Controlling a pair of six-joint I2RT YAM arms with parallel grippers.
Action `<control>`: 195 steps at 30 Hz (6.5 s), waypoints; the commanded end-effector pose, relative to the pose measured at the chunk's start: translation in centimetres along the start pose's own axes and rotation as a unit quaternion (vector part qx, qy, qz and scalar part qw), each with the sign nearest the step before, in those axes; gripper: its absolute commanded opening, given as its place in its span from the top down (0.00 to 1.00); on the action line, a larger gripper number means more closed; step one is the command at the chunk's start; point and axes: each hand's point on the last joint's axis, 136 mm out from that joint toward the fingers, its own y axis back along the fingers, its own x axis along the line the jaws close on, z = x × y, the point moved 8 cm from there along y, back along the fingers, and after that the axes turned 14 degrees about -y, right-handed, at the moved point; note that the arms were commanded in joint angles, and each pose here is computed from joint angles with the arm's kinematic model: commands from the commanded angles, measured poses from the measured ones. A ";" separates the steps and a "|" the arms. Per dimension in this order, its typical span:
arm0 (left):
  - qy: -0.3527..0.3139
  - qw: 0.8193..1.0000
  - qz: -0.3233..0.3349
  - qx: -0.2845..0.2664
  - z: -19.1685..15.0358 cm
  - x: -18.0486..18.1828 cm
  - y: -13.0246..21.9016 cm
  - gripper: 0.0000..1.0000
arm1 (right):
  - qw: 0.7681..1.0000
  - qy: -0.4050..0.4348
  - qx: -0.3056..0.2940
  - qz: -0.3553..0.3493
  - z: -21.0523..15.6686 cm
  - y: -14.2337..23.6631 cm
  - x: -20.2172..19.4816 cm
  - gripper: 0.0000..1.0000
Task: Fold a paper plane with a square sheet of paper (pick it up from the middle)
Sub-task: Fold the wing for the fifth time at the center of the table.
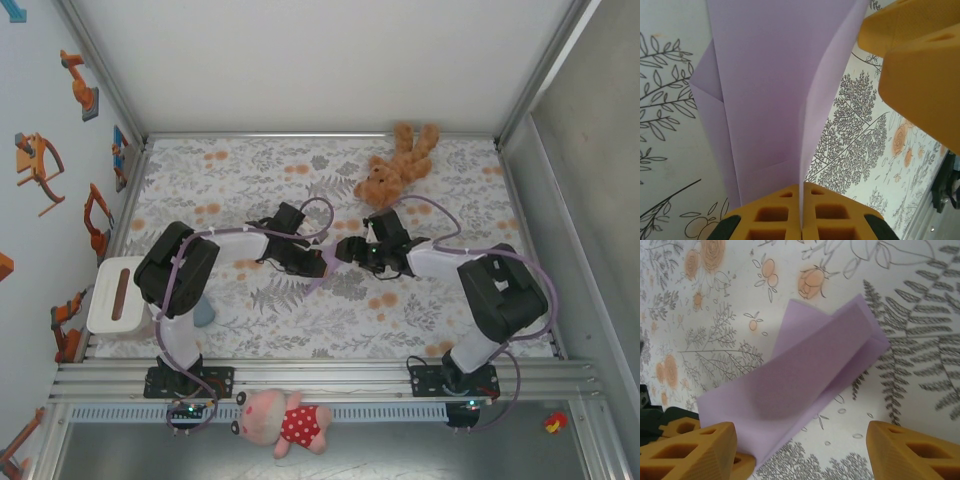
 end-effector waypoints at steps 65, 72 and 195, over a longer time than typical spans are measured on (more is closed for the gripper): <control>0.110 0.993 0.036 -0.034 -4.5 -0.2 3.1 0.75 | 0.977 -0.018 0.022 -0.213 0.1 -4.2 -2.6 0.49; 0.117 0.992 0.040 -0.025 -4.6 0.1 2.5 0.79 | 0.975 -0.019 0.024 -0.218 0.0 -4.3 -2.8 0.50; 0.093 0.988 0.121 0.000 -4.7 -2.2 -2.1 0.91 | 0.984 0.073 0.050 -0.152 -1.2 -1.4 0.6 0.50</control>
